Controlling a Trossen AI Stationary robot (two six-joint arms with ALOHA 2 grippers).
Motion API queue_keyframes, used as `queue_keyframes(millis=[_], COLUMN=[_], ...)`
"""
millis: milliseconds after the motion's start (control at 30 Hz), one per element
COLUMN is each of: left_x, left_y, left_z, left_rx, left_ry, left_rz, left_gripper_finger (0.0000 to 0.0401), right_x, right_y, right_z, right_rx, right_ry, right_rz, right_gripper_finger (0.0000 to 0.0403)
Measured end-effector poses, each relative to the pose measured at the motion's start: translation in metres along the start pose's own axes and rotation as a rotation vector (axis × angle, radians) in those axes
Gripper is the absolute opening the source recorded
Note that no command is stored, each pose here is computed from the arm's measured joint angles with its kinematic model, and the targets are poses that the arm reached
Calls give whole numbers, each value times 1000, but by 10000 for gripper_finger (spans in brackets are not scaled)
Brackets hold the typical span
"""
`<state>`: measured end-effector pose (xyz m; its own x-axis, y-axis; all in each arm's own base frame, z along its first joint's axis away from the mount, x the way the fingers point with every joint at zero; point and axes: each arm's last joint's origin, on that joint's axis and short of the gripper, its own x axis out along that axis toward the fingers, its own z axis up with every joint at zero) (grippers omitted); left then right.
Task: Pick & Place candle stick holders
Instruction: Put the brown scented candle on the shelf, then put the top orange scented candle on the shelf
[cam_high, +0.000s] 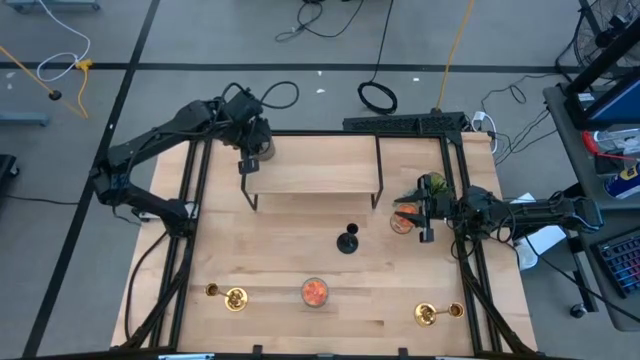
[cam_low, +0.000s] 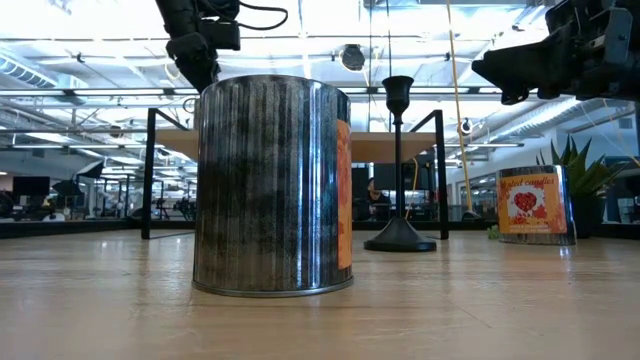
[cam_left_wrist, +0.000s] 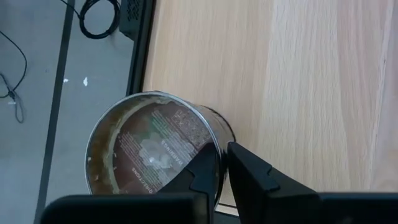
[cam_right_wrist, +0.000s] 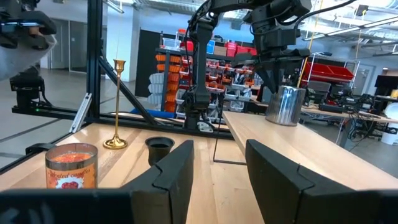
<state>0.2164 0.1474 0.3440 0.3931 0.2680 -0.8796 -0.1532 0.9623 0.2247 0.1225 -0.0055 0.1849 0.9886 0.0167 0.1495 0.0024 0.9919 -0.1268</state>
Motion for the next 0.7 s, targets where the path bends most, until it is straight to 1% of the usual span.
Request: queue_keyframes(millis=[100,233,367,533,700], left_x=[0,0,0,-14,-34], left_y=[0,1,-2,-13,-31], left_z=[0,0,4,12,15], left_rx=[-9,-23,18,78,134], left_ry=[3,15,10,-87,-184], left_rz=[5,28,89,127,137], left_gripper_finger=[57,98,138,167,183], right_x=[0,0,0,0,0], right_y=[0,0,0,0,0], right_z=[0,0,0,0,1], right_rx=[0,0,0,24,24], right_ry=[0,0,-1,-1,-6], right_rz=[0,0,0,-2,-5], right_gripper_finger=[142,142,142,142,142])
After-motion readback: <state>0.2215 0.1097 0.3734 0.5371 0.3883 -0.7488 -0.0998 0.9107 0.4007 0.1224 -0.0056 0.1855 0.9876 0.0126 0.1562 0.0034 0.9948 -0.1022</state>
